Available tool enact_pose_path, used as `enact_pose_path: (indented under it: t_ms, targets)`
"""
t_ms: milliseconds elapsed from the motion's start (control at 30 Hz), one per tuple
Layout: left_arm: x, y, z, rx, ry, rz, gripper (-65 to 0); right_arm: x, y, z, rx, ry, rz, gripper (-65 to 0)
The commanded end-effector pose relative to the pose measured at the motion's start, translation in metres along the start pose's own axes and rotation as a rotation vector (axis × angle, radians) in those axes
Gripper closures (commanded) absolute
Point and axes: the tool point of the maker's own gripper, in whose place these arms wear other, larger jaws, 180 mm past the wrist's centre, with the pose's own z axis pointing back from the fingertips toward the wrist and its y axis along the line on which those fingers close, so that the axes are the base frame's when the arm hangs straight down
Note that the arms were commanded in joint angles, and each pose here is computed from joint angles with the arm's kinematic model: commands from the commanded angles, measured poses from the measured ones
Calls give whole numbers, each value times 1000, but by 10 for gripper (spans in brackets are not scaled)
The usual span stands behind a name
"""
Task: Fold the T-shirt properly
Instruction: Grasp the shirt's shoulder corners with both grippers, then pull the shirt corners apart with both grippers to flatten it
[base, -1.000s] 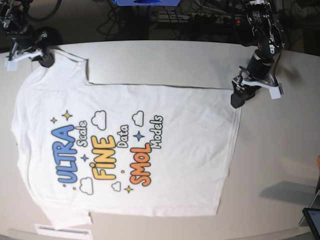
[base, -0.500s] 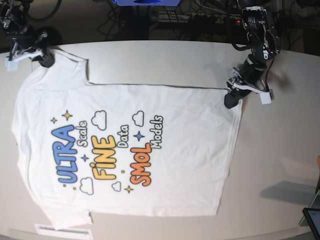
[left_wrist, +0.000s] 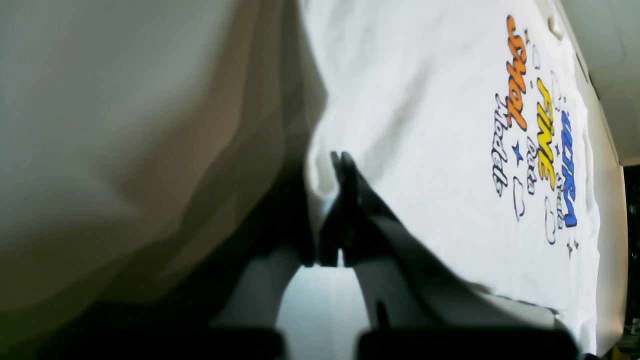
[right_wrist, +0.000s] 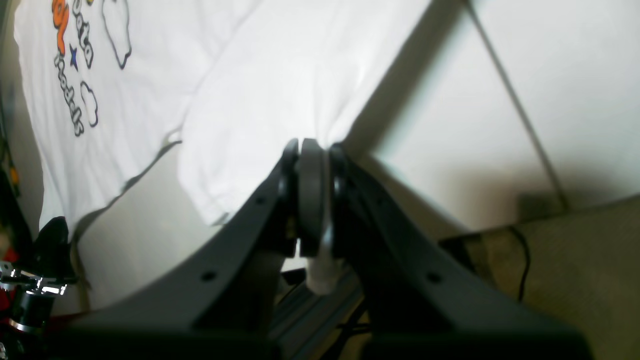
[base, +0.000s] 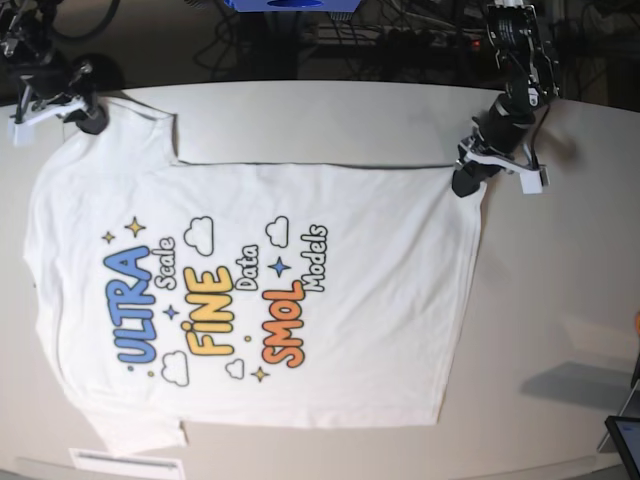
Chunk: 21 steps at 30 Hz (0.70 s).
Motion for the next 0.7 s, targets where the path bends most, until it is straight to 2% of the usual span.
enact_pose_path:
  t_ms: [0, 200, 467, 667]
  targets:
    - [-2, 1, 6, 20, 24, -29, 0, 15, 14, 6, 33, -38, 43, -3]
    - [12, 0, 32, 35, -30, -66, 0, 19, 36, 15, 59, -31, 102, -3]
    - [35, 13, 73, 103, -101, -113, 0, 8, 32, 21, 45, 4, 102, -3]
    - [34, 10, 81, 104, -102, -130, 0, 2, 29, 24, 35, 17, 99, -3]
